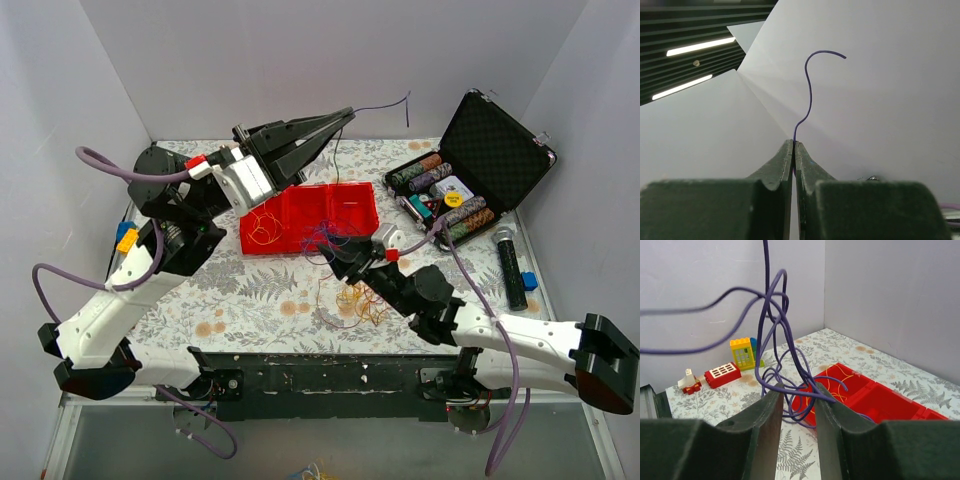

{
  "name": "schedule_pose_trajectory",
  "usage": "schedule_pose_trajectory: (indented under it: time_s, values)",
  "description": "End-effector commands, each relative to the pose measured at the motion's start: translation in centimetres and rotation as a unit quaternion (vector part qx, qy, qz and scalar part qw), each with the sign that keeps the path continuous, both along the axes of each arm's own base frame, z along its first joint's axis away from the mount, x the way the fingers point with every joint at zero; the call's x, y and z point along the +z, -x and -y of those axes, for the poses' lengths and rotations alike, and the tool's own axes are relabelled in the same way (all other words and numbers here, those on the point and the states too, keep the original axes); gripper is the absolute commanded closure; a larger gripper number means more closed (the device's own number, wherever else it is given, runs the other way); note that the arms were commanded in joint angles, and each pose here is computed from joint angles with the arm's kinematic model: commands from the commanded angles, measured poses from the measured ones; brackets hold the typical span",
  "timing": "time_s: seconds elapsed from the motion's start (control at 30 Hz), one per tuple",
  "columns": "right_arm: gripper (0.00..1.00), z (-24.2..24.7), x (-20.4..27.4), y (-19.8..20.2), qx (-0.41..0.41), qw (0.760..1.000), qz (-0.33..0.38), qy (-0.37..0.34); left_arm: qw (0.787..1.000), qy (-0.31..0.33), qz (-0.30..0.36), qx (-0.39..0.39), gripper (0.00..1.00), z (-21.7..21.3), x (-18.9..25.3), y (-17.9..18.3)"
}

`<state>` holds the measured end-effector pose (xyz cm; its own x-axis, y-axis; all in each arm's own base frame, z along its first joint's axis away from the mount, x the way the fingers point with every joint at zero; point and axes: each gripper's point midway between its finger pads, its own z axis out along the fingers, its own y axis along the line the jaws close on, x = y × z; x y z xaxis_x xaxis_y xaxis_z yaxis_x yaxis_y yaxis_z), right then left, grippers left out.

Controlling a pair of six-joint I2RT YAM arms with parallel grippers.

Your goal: Untangle the cables

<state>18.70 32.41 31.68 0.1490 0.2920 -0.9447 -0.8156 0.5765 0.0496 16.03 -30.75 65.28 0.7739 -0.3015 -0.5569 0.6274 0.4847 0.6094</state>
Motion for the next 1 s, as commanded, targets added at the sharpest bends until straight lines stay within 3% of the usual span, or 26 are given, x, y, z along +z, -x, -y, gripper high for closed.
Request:
schedule_pose_trajectory:
  time_s: [0.0, 0.17, 0.53, 0.73, 0.83, 0.97]
  values:
    - [0.64, 0.0, 0.5, -0.3, -0.005, 1.000, -0.008, -0.027, 0.999, 0.027, 0.017, 0.002, 1.00, -1.4, 2.4, 1.2]
    - [0.68, -0.7, -2.3, -0.2, 0.004, 0.999, -0.034, 0.004, 0.998, 0.040, 0.036, 0.012, 1.00, -2.0, 3.8, 1.4]
    - [0.78, 1.5, -13.9, 0.7, -0.004, 0.986, -0.151, 0.076, 0.992, 0.083, 0.095, 0.029, 1.00, -3.6, 7.9, 2.6]
    - [0.89, 3.1, -18.9, 1.5, -0.017, 0.972, -0.205, 0.116, 0.978, 0.110, 0.166, 0.062, 1.00, -4.9, 10.3, 3.4]
    - [0.96, 3.9, -21.0, 1.7, -0.028, 0.965, -0.228, 0.128, 0.959, 0.150, 0.218, 0.104, 1.00, -6.0, 11.5, 3.5]
    - [0.98, 4.8, -23.5, 1.9, -0.040, 0.954, -0.257, 0.147, 0.904, 0.238, 0.298, 0.192, 1.00, -8.8, 14.0, 4.0]
